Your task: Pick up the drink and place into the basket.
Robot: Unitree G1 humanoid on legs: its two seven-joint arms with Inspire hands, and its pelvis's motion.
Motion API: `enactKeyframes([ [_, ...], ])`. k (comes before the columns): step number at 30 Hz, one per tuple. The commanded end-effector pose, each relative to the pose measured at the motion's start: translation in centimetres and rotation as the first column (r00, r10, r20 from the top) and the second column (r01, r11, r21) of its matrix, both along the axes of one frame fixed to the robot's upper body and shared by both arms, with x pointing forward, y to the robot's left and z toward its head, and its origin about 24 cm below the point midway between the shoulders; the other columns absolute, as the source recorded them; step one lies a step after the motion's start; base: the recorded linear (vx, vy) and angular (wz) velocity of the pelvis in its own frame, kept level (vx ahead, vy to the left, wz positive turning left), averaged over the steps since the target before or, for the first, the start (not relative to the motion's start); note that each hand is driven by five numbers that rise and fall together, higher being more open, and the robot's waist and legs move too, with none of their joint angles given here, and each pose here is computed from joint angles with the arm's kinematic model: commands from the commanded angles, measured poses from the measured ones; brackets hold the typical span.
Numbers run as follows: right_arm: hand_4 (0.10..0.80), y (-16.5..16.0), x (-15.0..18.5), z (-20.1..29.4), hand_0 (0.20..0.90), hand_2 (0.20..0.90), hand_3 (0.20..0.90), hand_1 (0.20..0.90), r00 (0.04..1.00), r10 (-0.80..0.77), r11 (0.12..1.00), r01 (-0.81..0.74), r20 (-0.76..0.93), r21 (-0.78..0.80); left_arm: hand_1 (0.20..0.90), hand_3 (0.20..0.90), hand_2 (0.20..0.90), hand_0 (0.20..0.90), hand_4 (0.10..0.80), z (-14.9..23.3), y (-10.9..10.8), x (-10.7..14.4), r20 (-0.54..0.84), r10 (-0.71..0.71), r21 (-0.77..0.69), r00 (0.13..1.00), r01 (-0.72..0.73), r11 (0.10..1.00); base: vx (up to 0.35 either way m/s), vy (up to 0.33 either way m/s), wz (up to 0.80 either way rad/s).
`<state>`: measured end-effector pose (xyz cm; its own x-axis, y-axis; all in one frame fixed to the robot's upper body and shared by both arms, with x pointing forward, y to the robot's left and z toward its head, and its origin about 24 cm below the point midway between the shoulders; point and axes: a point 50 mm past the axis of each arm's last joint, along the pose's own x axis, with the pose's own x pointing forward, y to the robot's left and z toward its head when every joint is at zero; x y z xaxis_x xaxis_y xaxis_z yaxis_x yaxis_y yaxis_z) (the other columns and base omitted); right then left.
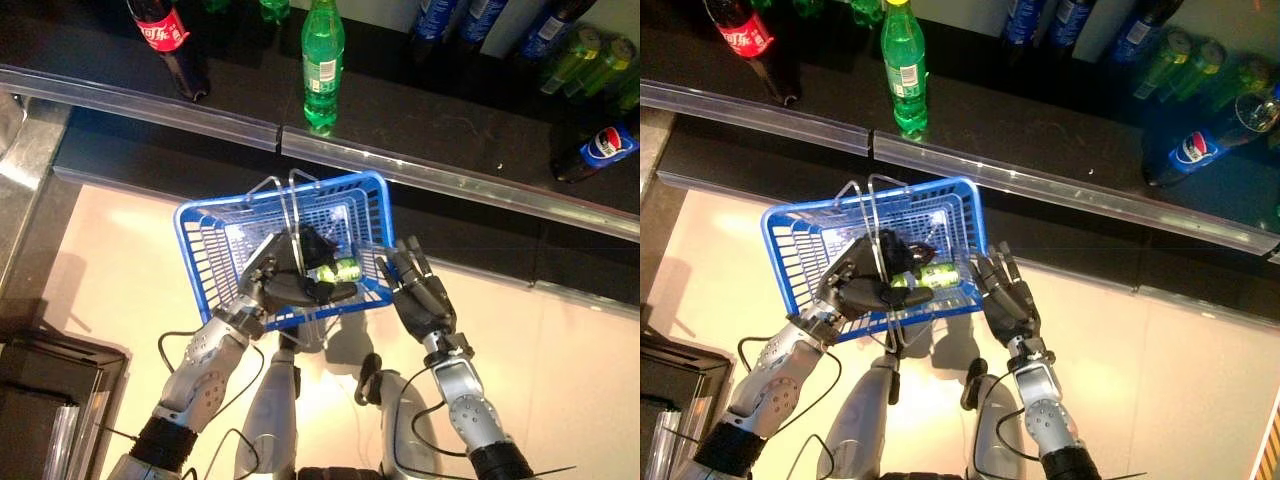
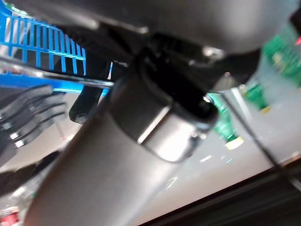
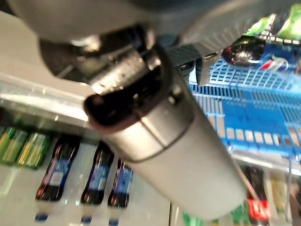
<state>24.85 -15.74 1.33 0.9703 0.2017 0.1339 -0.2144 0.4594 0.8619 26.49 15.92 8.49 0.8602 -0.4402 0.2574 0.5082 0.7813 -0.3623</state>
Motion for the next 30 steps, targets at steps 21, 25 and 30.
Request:
enactKeyframes([
  [21,0.8,-8.7,-11.2,-12.7,0.9,0.9,0.9,0.9,0.712,-0.363,0.873,0.036,-0.601,-0.486,0.3,0.2,0.3,0.3,0.1,-12.5,11.0,-7.8,-0.434,0.563,-0.144,0.703,-0.671,0.727,0.01,-0.053,-0.16],
  [25,0.8,-8.6,-12.6,-14.0,0.9,0.9,0.9,0.9,0.628,-0.406,0.826,-0.06,-0.664,-0.561,0.3,0.2,0.3,0.3,0.1,-15.5,10.9,-9.1,-0.572,0.607,-0.013,0.552,-0.746,0.666,-0.015,-0.148,-0.11],
  [30,0.8,-8.8,-15.3,-15.8,0.9,0.9,0.9,0.9,0.57,-0.408,0.669,-0.346,-0.714,-0.658,0.3,0.2,0.3,0.3,0.1,-19.4,10.7,-12.6,-0.693,0.644,0.199,0.323,-0.773,0.602,-0.023,-0.231,-0.19],
])
